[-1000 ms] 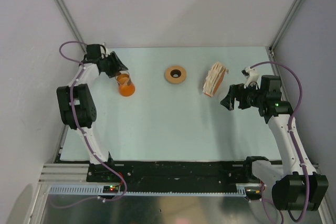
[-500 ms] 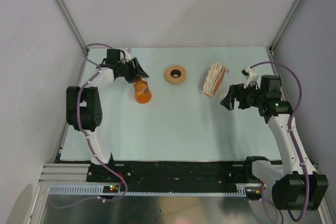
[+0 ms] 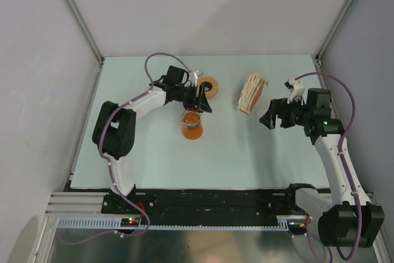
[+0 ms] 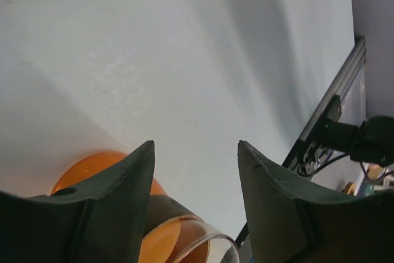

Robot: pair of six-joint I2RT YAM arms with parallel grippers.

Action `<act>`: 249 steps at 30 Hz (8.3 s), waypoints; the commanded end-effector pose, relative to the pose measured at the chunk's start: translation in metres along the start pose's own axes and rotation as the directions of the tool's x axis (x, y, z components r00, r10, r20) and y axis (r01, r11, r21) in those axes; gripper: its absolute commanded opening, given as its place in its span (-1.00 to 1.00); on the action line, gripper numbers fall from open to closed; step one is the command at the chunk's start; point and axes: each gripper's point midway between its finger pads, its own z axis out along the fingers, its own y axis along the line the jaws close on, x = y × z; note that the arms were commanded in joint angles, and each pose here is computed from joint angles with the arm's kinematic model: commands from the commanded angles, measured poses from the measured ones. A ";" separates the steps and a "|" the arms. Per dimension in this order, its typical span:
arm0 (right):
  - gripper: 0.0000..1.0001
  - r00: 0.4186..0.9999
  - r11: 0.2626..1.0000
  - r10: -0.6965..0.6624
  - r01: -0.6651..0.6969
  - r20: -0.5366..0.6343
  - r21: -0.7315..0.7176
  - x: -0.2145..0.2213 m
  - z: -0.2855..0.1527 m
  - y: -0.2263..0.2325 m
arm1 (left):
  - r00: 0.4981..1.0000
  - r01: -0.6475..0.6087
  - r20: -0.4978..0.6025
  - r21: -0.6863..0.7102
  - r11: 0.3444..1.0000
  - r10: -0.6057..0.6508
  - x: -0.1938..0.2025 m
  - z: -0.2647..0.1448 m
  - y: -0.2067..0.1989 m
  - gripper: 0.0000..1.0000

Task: Place the coffee filter in the dripper

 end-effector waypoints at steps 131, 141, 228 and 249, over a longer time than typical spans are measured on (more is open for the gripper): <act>1.00 0.999 0.998 0.026 -0.024 0.033 -0.050 0.000 -0.009 -0.008 | 0.911 0.306 0.147 0.383 0.871 -0.385 0.029 -0.110 -0.021 -0.94; 1.00 0.999 0.998 0.026 -0.024 0.033 -0.052 0.000 -0.009 -0.008 | 0.904 0.334 0.151 0.330 0.883 -0.399 0.033 -0.105 -0.006 -0.22; -1.00 0.969 0.970 0.119 -0.066 -0.217 0.235 -0.037 0.053 -0.137 | 0.816 -0.123 0.488 -0.378 0.918 0.310 0.039 -0.245 -0.009 0.99; -1.00 0.941 0.957 0.185 -0.108 -0.283 0.268 -0.006 0.066 -0.168 | 0.829 -0.109 0.478 -0.371 0.922 0.290 0.039 -0.240 -0.004 0.99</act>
